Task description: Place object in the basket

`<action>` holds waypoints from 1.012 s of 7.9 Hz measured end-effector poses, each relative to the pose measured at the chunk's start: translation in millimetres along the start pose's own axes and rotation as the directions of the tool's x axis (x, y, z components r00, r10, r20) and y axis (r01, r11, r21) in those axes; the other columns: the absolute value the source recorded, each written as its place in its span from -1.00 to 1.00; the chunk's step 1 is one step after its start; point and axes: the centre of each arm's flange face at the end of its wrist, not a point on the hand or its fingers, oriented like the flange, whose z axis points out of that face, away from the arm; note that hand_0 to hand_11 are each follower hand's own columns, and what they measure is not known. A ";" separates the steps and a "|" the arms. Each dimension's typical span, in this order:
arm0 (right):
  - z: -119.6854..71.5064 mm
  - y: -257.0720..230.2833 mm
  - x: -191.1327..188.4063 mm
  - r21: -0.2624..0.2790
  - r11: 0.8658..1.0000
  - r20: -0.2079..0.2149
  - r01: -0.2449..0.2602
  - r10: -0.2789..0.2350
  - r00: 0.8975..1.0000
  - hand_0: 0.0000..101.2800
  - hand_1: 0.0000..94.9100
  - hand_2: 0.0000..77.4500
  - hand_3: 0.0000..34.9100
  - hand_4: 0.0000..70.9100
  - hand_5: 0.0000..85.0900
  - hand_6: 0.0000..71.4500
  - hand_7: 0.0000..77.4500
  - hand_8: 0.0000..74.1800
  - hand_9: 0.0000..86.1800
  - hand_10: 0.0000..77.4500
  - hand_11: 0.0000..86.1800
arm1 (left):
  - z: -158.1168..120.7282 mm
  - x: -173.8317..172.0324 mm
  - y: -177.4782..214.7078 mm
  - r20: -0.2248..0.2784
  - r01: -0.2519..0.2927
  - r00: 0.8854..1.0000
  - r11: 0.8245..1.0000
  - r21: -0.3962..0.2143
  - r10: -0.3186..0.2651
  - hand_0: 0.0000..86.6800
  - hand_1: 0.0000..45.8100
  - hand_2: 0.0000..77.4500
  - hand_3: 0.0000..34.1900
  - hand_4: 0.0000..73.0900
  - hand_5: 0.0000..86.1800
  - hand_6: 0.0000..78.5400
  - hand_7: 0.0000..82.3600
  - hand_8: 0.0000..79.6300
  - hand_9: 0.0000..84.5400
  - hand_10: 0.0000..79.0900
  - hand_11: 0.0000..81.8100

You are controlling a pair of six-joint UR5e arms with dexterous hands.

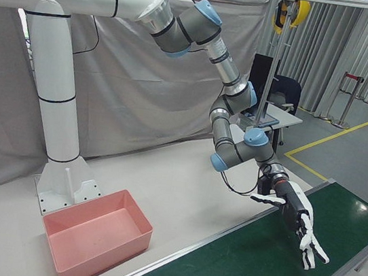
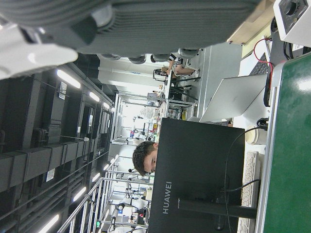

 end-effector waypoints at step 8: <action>0.0 0.0 0.0 0.000 1.000 0.000 0.001 -0.001 1.000 -0.99 -1.00 -0.99 -1.00 -1.00 -1.00 -1.00 -0.99 -1.00 -1.00 -1.00 -1.00 | 0.0 0.3 0.2 -0.001 0.001 1.000 1.000 0.000 -0.001 0.16 -0.60 -0.99 -0.68 -0.64 -0.49 -0.96 -0.97 -0.77 -0.79 -0.81 -0.71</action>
